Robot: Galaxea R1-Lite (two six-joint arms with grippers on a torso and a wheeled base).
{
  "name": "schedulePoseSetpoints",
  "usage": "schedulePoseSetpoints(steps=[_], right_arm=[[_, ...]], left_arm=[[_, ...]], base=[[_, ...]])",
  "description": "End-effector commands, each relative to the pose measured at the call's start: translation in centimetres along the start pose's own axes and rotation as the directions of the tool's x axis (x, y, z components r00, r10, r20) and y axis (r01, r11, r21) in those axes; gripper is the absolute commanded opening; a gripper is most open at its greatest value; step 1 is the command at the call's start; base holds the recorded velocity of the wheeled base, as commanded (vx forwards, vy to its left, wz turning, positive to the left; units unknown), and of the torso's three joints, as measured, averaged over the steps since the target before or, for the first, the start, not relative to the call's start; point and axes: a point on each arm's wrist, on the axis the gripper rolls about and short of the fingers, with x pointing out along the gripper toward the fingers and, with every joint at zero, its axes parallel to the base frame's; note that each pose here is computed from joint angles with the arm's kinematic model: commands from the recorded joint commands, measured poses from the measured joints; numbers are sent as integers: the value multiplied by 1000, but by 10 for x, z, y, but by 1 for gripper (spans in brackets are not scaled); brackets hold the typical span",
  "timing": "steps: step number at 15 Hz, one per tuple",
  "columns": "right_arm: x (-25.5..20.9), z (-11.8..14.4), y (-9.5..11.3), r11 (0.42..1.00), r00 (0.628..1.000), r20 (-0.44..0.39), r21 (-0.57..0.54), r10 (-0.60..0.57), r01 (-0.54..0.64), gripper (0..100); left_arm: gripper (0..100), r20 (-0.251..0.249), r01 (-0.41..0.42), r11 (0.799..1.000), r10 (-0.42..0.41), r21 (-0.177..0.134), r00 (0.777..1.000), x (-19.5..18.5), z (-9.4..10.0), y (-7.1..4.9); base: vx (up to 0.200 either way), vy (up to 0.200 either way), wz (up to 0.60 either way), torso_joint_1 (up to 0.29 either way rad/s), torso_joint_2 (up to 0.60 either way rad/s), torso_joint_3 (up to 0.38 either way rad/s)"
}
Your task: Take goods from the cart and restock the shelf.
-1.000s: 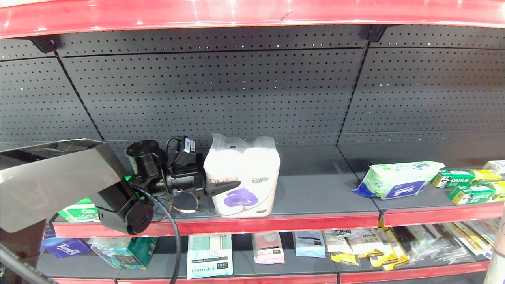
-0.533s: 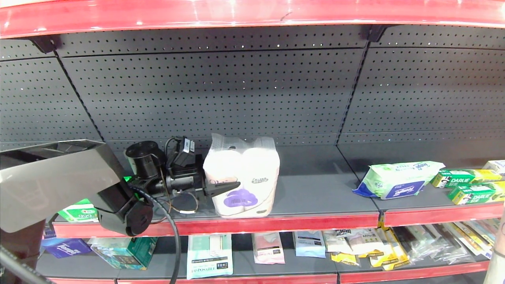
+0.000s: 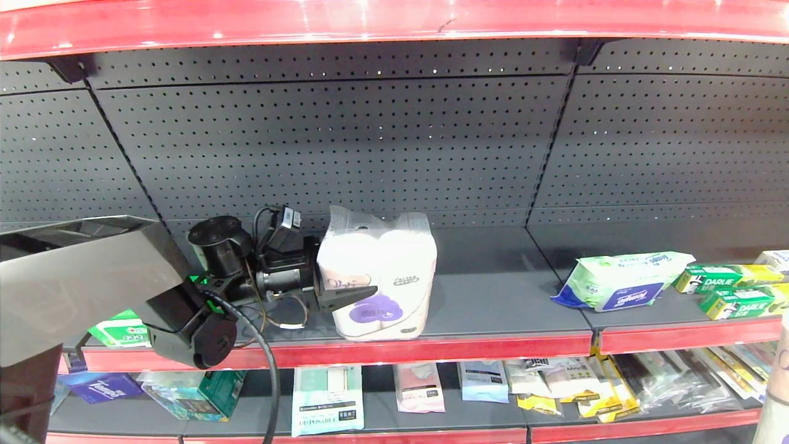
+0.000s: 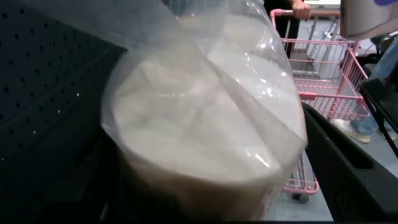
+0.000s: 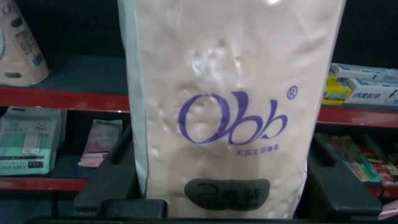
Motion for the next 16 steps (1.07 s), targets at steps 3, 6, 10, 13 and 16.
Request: schedulePoseSetpoints(steps=[3,6,10,13,16], right_arm=[[0,-1,0,1000,1000,-4,-2,1,-1,0],[1,-3,1,1000,1000,-11,-1,4,-4,0],[1,-3,1,1000,1000,-12,-1,7,-7,0],[1,-3,1,1000,1000,-10,-1,10,-10,0],[0,0,0,1000,1000,2,-1,8,-8,0]], left_arm=[[100,48,-2,1000,1,21,999,-4,39,-6],[100,81,-3,1000,2,13,997,-5,63,-9],[100,195,-209,975,190,81,962,0,93,5],[100,247,-276,955,244,106,938,-5,115,-1],[100,269,-496,861,455,111,849,-22,125,6]], base=[[0,0,0,0,0,0],[0,0,0,0,0,0],[0,0,0,0,0,0],[0,0,0,0,0,0],[0,0,0,0,0,0]])
